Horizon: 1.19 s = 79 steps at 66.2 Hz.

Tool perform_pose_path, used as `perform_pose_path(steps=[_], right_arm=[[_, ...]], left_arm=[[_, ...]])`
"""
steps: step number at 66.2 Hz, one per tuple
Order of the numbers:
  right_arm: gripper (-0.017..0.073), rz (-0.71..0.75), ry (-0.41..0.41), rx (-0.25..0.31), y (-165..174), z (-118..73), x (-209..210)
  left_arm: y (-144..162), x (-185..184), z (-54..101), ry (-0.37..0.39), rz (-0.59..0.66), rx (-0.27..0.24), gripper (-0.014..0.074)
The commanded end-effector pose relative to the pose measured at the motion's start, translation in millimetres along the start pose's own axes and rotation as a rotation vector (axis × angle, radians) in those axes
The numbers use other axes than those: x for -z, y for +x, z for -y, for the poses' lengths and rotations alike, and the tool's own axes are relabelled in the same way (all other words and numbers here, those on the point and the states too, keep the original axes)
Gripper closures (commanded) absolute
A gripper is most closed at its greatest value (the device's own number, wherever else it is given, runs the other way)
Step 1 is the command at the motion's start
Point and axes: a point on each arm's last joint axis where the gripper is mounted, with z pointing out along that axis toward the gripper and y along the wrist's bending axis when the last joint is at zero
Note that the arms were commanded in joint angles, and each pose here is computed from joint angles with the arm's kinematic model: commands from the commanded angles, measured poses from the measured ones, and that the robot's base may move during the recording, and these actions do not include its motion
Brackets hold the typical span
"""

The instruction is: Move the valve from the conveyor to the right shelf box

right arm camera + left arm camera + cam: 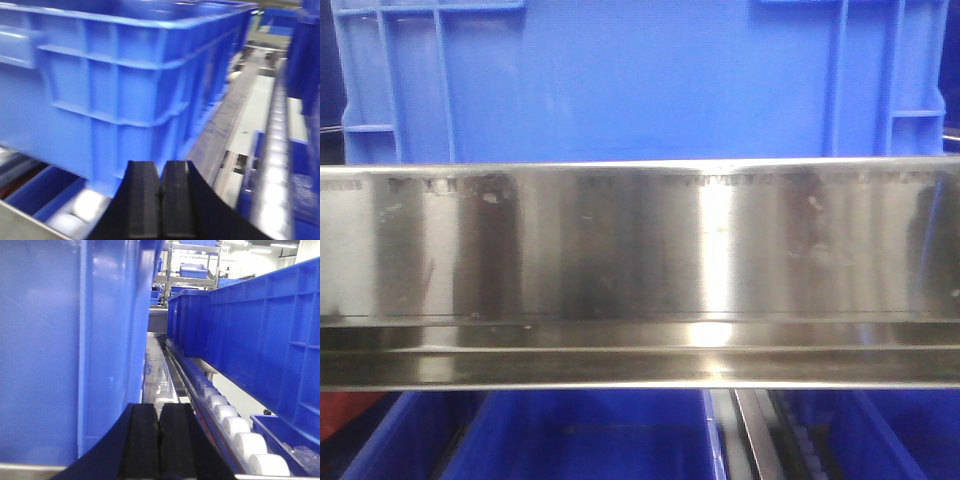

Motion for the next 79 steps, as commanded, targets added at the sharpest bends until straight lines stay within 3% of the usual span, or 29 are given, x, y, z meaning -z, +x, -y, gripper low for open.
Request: perform_pose_path(steps=[1, 22, 32, 53, 67, 79], right_arm=[[0.0713, 0.049, 0.053, -0.01, 8, 4.6, 3], [0.0713, 0.151, 0.352, -0.049, 47, 22.7, 19], [0.0713, 0.208, 0.452, -0.048, 60, 26.1, 24], [0.0713, 0.221, 0.48, -0.049, 93, 29.4, 19], [0.0713, 0.265, 0.487, -0.027, 88, 29.8, 20], [0.0713, 0.269, 0.484, -0.046, 88, 29.8, 20]], left_arm=[[-3, 1, 0.0, -0.002, 0.026, 0.004, 0.0705], [-3, 1, 0.0, -0.002, 0.026, 0.004, 0.0705], [-3, 1, 0.0, -0.002, 0.026, 0.004, 0.0705], [-3, 1, 0.0, -0.002, 0.026, 0.004, 0.0705], [-3, 1, 0.0, -0.002, 0.026, 0.004, 0.0705], [-3, 1, 0.0, -0.002, 0.026, 0.004, 0.0705]])
